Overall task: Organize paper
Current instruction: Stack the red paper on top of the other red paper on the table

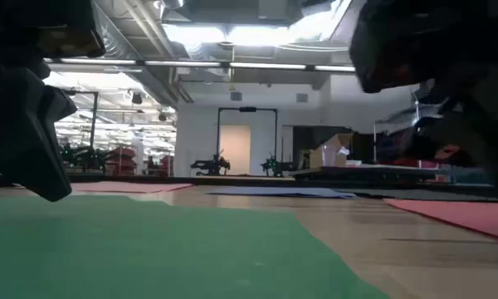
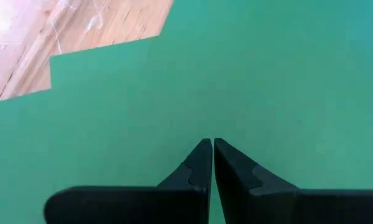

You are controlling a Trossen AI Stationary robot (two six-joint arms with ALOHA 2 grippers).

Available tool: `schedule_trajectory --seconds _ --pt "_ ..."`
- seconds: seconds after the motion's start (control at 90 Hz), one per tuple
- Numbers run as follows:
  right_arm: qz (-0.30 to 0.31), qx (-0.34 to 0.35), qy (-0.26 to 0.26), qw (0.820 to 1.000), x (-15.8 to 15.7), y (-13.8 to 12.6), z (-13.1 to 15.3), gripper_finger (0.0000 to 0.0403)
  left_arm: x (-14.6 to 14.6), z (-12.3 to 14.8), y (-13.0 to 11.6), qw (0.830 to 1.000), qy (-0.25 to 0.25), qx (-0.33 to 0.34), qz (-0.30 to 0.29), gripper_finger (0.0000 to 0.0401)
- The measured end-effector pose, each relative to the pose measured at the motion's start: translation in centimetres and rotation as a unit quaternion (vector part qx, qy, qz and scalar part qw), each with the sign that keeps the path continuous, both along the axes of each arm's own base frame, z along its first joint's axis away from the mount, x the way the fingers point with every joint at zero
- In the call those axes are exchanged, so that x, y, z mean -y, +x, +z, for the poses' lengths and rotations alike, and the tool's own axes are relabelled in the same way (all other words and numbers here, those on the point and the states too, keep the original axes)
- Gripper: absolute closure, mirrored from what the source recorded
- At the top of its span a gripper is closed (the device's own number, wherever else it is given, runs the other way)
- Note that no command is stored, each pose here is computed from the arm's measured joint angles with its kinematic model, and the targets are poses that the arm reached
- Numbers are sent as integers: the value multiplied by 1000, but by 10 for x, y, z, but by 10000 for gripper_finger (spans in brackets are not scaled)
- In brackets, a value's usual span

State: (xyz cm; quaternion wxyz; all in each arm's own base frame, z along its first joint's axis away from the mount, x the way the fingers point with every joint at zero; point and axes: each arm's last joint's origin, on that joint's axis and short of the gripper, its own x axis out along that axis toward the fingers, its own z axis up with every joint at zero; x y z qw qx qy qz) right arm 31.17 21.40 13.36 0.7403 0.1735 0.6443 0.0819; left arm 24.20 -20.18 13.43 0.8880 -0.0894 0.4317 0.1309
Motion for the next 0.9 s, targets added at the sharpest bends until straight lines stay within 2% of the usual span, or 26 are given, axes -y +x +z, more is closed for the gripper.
schedule_trajectory --seconds 0.444,0.644,0.9 --pt "36 -59 -14 998 -11 -11 13 403 0 0 0 1000 -2 2 0 401" --pt "28 -17 -28 999 -9 -3 13 403 0 0 0 1000 -2 2 0 401" --pt "22 -1 -47 999 2 4 13 403 0 0 1 1000 -2 2 0 401"
